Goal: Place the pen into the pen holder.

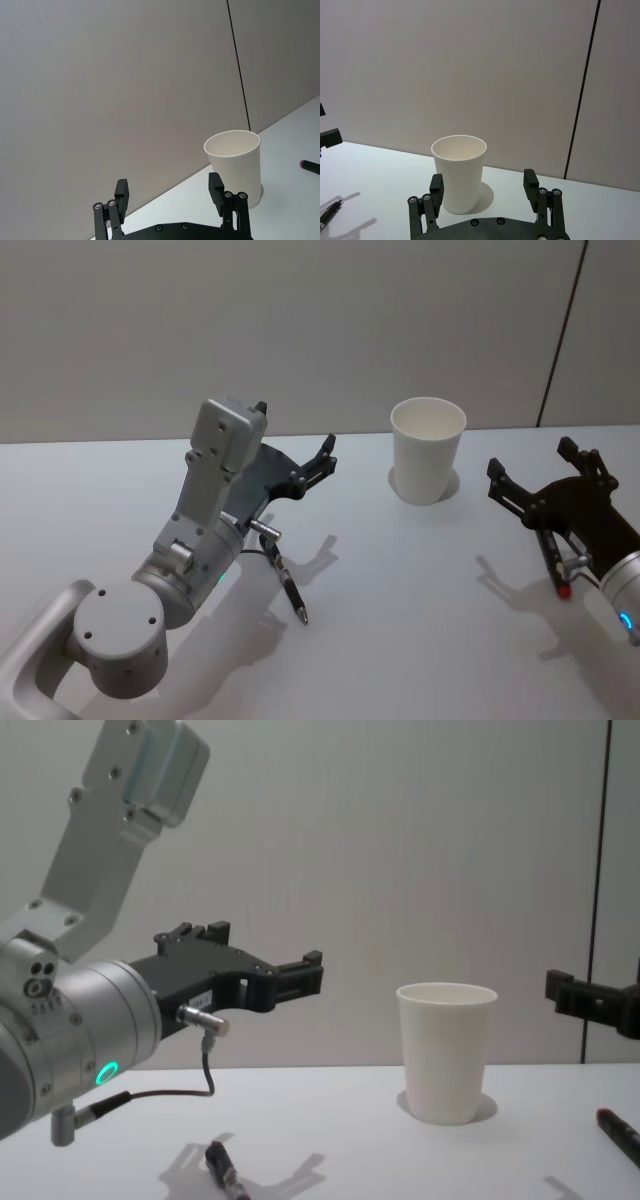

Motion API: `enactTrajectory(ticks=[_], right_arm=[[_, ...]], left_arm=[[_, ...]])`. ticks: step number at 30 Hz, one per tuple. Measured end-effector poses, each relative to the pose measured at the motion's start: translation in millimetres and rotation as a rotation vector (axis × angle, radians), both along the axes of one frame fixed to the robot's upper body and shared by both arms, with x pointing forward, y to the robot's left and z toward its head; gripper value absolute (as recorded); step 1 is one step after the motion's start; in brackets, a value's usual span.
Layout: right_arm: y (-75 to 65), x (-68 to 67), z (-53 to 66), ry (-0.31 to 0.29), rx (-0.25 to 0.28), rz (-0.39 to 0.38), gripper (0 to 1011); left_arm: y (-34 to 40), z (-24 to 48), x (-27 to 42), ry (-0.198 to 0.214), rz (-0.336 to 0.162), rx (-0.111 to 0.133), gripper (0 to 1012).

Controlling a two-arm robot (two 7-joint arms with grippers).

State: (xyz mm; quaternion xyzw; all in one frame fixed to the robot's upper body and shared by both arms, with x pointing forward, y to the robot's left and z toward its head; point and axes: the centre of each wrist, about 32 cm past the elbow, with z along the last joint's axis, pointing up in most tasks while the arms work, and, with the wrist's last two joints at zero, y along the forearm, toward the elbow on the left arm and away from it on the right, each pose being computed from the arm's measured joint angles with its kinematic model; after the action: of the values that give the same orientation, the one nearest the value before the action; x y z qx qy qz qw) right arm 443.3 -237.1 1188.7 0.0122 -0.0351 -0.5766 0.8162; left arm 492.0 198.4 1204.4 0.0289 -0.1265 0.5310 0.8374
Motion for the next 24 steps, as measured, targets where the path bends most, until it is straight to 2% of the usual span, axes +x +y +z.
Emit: enactTrajectory(ticks=[24], right_arm=[[0.0,0.0,0.0,0.000,0.000,0.000,1002]], left_arm=[[0.0,0.0,0.0,0.000,0.000,0.000,1000]])
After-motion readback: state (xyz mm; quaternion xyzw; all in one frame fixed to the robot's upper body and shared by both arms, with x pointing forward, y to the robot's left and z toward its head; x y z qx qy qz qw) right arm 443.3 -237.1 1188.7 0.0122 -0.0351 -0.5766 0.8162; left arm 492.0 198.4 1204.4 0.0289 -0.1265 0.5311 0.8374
